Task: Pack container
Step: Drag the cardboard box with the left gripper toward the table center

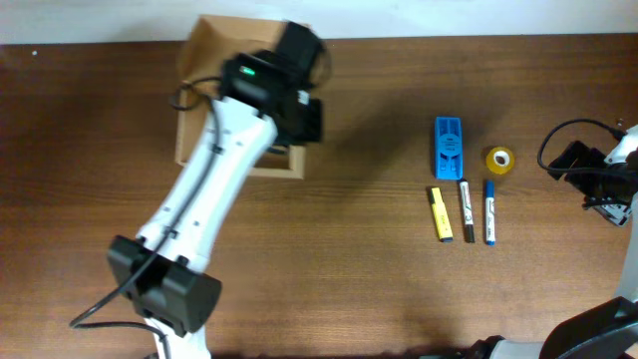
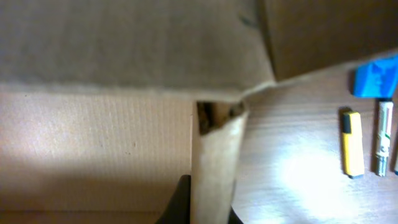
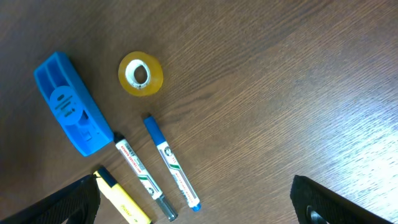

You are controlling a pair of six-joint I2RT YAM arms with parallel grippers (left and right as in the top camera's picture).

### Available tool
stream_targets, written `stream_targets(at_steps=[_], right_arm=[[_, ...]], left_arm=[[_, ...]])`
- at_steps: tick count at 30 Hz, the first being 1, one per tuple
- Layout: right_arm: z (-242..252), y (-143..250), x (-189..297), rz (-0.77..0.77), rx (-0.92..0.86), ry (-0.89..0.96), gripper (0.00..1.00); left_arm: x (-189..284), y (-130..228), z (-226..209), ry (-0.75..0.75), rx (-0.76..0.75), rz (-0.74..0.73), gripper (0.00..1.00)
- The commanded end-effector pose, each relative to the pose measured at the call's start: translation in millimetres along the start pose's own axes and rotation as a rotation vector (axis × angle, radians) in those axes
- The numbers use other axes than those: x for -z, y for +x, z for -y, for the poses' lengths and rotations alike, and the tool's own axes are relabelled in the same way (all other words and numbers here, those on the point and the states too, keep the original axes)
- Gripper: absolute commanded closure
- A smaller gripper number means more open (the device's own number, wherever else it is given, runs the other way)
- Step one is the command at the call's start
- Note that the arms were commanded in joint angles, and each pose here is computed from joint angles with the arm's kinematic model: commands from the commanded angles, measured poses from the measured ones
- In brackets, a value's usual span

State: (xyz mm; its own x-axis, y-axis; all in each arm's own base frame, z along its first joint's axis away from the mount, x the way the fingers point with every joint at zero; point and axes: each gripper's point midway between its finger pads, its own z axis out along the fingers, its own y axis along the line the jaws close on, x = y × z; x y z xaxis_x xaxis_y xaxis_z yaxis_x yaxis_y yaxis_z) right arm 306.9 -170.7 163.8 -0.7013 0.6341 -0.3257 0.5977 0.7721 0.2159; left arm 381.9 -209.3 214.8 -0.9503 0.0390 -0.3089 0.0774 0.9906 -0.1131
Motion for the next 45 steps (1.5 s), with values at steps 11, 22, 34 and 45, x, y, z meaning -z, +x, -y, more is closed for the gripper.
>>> stream_targets(at_steps=[11, 22, 34, 45], right_arm=[[-8, 3, 2, -0.023, -0.014, -0.049, 0.01], [-8, 4, 2, -0.028, -0.015, -0.049, 0.01], [-8, 3, 2, -0.024, -0.015, -0.049, 0.01], [-8, 3, 2, -0.025, -0.014, -0.049, 0.01]], left_arm=[[-80, 8, 85, -0.038, 0.084, 0.049, 0.99], [-144, 11, 97, -0.034, 0.102, 0.004, 0.98], [-166, 16, 99, -0.042, 0.089, -0.027, 0.34], [-100, -38, 108, -0.040, 0.017, 0.156, 0.22]])
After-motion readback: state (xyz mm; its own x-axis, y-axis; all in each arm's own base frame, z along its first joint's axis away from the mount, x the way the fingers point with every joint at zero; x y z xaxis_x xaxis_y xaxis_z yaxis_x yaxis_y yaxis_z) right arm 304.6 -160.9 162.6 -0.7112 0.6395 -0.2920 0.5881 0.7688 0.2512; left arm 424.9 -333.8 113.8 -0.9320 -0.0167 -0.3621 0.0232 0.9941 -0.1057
